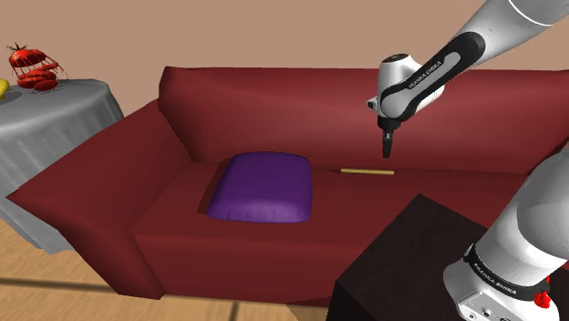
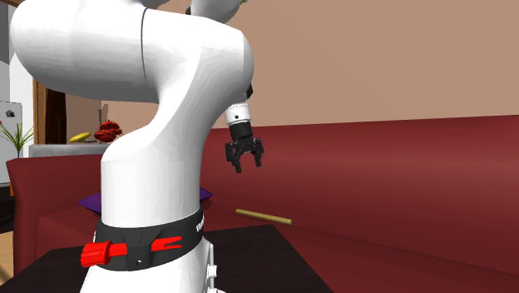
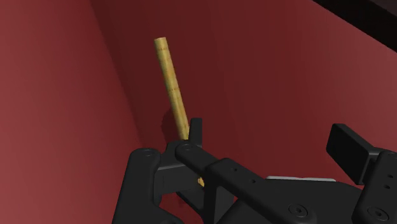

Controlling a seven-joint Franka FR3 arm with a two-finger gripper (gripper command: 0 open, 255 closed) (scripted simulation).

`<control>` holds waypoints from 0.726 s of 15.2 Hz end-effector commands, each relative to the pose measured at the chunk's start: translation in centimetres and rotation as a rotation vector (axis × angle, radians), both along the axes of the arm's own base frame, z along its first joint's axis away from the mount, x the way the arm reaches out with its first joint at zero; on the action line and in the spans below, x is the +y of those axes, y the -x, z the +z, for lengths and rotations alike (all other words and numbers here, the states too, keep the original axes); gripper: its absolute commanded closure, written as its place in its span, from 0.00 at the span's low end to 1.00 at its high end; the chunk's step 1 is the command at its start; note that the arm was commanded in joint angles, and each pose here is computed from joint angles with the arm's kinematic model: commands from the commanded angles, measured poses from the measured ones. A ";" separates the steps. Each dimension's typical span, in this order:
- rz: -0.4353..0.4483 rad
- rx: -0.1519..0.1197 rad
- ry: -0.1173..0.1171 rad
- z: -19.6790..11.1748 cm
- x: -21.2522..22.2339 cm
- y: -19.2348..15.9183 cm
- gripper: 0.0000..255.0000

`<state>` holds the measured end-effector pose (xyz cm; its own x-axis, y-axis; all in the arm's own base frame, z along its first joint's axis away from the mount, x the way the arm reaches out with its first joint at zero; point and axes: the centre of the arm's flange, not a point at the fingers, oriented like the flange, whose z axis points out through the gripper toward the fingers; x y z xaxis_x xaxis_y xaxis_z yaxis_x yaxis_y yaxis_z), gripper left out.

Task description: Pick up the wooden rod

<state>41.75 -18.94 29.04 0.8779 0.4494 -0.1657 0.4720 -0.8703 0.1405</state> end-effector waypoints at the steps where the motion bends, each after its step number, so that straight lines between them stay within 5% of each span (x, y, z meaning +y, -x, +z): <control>1: 0.039 0.011 0.009 -2.2 -1.3 -0.8 0.00; 11: 0.223 0.065 0.050 -13.1 -6.5 -5.8 0.00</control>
<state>46.97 -24.71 17.12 0.7584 0.6061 -0.2398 0.6452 -0.7502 0.1444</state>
